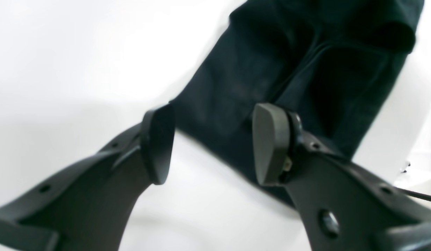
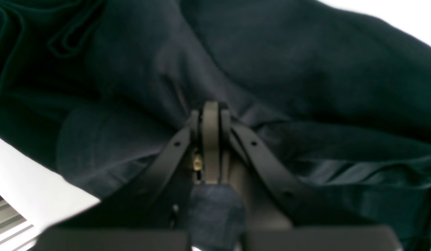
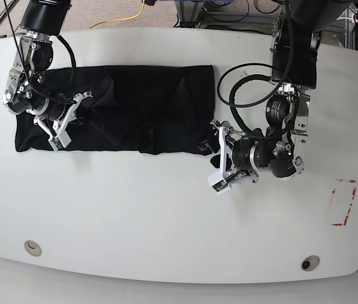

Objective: Layout the t-shirt on the table in an organized manner, then fold the t-shirt properly
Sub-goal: 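Lay the lifted end over the strip's middle and release with the left gripper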

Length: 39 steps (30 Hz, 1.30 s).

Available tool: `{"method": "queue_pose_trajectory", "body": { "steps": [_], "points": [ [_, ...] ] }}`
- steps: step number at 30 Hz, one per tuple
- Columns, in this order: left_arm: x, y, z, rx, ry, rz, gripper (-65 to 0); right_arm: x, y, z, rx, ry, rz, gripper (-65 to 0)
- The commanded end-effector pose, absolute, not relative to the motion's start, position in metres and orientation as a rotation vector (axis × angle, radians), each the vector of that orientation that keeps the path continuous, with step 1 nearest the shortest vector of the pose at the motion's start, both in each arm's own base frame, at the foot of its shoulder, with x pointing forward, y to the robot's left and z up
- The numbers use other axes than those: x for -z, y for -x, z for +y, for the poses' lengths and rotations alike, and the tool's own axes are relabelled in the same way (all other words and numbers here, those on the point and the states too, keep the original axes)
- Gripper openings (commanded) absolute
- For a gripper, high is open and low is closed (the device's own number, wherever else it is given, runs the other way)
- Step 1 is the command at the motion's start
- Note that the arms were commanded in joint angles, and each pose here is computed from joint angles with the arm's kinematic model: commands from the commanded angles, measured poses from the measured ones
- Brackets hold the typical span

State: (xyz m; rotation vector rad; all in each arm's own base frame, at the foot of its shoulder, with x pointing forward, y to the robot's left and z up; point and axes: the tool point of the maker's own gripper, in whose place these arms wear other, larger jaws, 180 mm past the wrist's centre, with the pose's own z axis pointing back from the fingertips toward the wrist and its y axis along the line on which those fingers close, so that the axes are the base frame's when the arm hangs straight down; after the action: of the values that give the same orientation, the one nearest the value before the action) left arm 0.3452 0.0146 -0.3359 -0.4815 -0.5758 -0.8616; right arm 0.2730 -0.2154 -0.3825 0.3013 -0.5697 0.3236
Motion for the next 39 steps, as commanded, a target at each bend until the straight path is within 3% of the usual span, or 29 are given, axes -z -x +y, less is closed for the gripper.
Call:
{"method": "queue_pose_trajectory", "body": {
  "steps": [1, 7, 13, 16, 27, 39],
  "points": [
    [0.331, -0.349, 0.003, 0.856, 0.525, -0.598, -31.9, 0.366, -0.287, -0.217, -0.338, -0.293, -0.629, -65.0],
    [0.350, -0.341, -0.002, 0.827, 0.561, -0.532, -32.1, 0.366, -0.287, -0.217, -0.338, -0.293, -0.631, -65.0],
    [0.357, -0.332, -0.012, 0.844, 0.583, -0.494, -39.2, 0.366, -0.288, -0.218, -0.337, -0.292, -0.632, -65.0],
    [0.360, -0.321, -0.019, 0.877, 0.600, -0.465, -39.2, 0.366, -0.288, -0.218, -0.337, -0.292, -0.632, -65.0],
    [0.330, -0.282, -0.077, 1.050, 0.836, -0.430, -39.2, 0.365, -0.288, -0.218, -0.337, -0.292, -0.633, -65.0],
    [0.295, -0.255, -0.117, 1.244, 0.976, -0.397, -39.2, 0.361, -0.293, -0.218, -0.337, -0.290, -0.646, -65.0]
  ]
}}
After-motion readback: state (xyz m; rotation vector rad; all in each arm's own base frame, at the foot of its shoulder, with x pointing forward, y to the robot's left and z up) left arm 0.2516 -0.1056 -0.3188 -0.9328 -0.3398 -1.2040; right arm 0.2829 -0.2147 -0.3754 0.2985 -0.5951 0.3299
